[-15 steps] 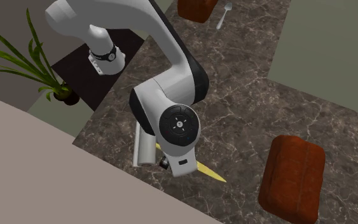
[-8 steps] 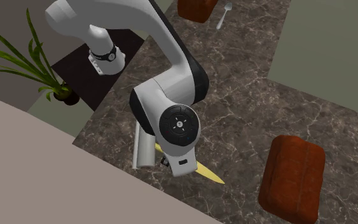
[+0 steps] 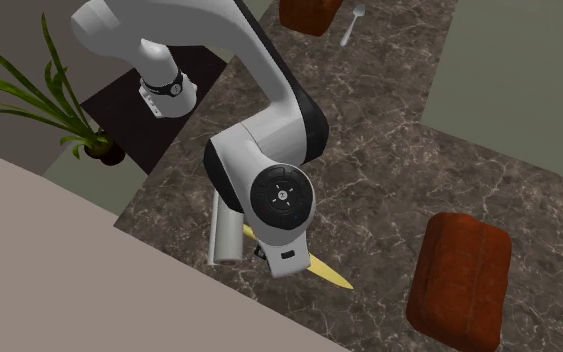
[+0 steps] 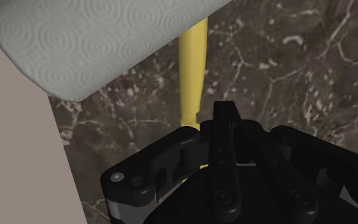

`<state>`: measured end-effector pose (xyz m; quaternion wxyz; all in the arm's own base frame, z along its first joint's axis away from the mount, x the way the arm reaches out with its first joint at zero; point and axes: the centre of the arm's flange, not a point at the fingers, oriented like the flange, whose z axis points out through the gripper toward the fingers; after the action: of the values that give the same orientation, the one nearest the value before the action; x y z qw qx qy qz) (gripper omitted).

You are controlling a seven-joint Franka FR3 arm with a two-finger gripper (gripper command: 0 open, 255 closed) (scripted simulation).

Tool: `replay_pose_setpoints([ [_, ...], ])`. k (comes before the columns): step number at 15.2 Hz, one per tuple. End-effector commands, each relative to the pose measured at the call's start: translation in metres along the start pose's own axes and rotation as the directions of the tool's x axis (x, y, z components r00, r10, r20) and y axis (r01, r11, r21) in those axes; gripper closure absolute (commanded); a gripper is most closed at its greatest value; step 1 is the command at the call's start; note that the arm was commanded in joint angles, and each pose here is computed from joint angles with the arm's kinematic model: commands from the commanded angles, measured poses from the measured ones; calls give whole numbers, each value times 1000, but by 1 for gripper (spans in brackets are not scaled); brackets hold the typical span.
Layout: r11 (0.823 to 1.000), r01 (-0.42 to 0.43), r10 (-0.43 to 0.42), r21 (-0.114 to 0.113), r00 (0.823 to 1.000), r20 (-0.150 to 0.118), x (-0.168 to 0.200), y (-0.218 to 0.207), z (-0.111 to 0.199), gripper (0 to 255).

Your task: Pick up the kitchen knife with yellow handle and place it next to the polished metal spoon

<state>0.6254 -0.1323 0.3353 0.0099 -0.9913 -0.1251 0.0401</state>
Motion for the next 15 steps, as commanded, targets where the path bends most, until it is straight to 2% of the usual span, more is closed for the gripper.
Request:
replay_pose_setpoints([
  [1, 1000, 0, 0, 0, 1000, 0, 0, 0, 0, 0],
  [4, 998, -22, 27, -59, 996, 81, -16, 9, -19, 0],
  [5, 997, -25, 31, -67, 995, 92, -18, 10, -22, 0],
  [12, 997, -25, 31, -67, 995, 92, -22, 13, 18, 0],
  [15, 997, -25, 31, -67, 995, 92, -22, 13, 18, 0],
])
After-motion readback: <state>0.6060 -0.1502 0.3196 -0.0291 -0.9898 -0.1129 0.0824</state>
